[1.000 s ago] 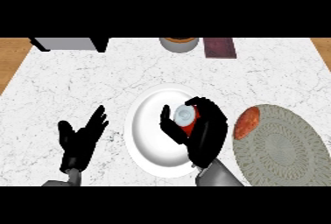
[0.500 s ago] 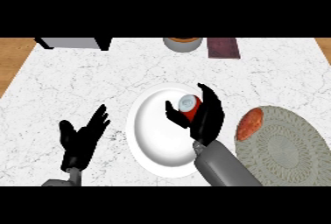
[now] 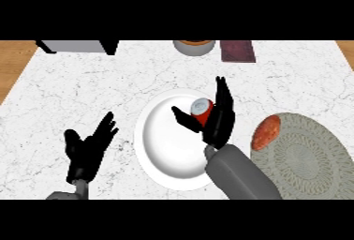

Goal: Pick the can from the placemat and place it in the plate

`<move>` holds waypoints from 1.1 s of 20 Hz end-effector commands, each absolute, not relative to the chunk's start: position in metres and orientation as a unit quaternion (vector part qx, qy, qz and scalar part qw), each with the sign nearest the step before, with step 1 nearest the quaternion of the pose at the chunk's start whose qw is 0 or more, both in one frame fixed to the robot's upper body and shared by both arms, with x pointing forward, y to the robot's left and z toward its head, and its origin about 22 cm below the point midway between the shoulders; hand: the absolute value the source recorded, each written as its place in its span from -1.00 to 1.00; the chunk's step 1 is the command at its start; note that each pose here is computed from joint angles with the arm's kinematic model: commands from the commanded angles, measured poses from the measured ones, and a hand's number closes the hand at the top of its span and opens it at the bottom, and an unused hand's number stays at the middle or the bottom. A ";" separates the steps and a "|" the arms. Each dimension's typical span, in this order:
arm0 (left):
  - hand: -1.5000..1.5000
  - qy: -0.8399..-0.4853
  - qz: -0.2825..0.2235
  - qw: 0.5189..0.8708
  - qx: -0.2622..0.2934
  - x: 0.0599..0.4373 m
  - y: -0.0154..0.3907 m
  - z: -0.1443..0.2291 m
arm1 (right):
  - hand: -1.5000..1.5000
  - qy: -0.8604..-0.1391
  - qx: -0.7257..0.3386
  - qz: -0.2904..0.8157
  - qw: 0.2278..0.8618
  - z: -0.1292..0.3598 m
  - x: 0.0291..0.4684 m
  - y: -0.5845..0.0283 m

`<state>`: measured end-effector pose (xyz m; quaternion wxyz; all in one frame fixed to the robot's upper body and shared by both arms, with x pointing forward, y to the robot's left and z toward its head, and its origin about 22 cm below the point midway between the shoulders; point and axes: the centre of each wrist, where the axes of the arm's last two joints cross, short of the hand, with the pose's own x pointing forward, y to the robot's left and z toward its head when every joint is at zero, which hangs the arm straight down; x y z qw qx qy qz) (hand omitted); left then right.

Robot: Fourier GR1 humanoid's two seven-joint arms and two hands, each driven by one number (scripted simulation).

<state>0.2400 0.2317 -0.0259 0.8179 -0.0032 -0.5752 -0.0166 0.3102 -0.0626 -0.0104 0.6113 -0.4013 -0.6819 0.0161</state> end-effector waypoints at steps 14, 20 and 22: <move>0.00 -0.562 0.000 0.827 0.000 0.237 0.243 -0.026 | -1.00 -0.728 -0.227 -0.050 0.645 0.010 0.183 -0.119; 0.00 -0.560 0.009 0.829 -0.004 0.231 0.232 -0.043 | -1.00 -0.722 -0.230 -0.001 0.652 -0.011 0.108 -0.126; 0.00 -0.559 -0.003 0.829 0.004 0.226 0.238 -0.043 | -1.00 -0.721 -0.229 0.016 0.654 -0.001 0.104 -0.139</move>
